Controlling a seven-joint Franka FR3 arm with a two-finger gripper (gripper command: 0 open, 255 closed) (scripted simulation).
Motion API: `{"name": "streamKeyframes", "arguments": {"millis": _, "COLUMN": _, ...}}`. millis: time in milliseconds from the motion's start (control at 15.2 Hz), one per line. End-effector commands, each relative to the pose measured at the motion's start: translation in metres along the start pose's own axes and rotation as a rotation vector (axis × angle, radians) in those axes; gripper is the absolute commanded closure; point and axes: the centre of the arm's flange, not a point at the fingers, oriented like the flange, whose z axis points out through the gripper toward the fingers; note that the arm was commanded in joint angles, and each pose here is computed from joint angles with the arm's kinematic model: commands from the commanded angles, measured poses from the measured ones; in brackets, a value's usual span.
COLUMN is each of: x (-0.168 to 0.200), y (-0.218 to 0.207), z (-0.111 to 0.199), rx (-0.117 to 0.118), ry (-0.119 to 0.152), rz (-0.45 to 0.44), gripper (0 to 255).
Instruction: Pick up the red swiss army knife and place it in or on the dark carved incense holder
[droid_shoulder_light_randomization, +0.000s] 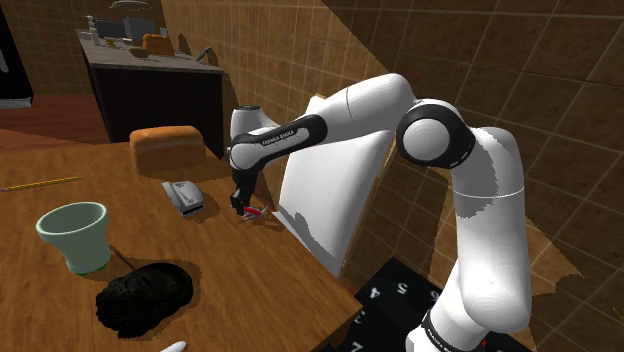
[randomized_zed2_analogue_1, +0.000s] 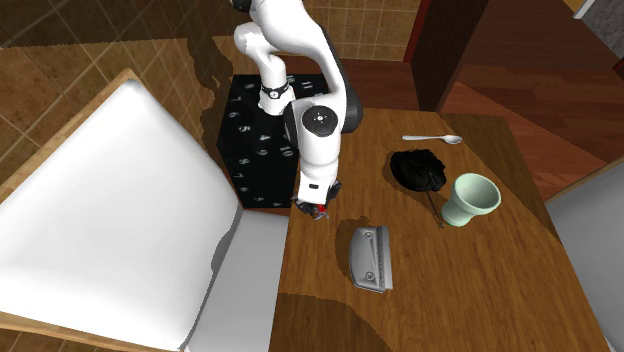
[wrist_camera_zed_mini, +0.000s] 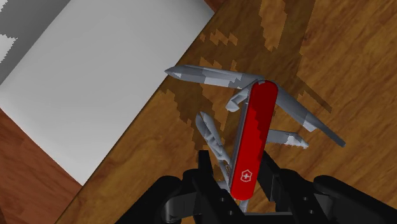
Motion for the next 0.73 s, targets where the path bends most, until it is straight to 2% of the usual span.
{"name": "streamKeyframes", "arguments": {"millis": 0, "x": 0.000, "y": 0.000, "z": 0.000, "rx": 0.000, "ry": 0.000, "rz": 0.000, "gripper": 255}}
{"name": "streamKeyframes", "arguments": {"millis": 396, "x": 0.000, "y": 0.000, "z": 0.000, "rx": 0.000, "ry": 0.000, "rz": 0.000, "gripper": 255}}
{"name": "streamKeyframes", "arguments": {"millis": 660, "x": 0.001, "y": 0.000, "z": -0.021, "rx": 0.000, "ry": 0.000, "rz": 0.000, "gripper": 255}}
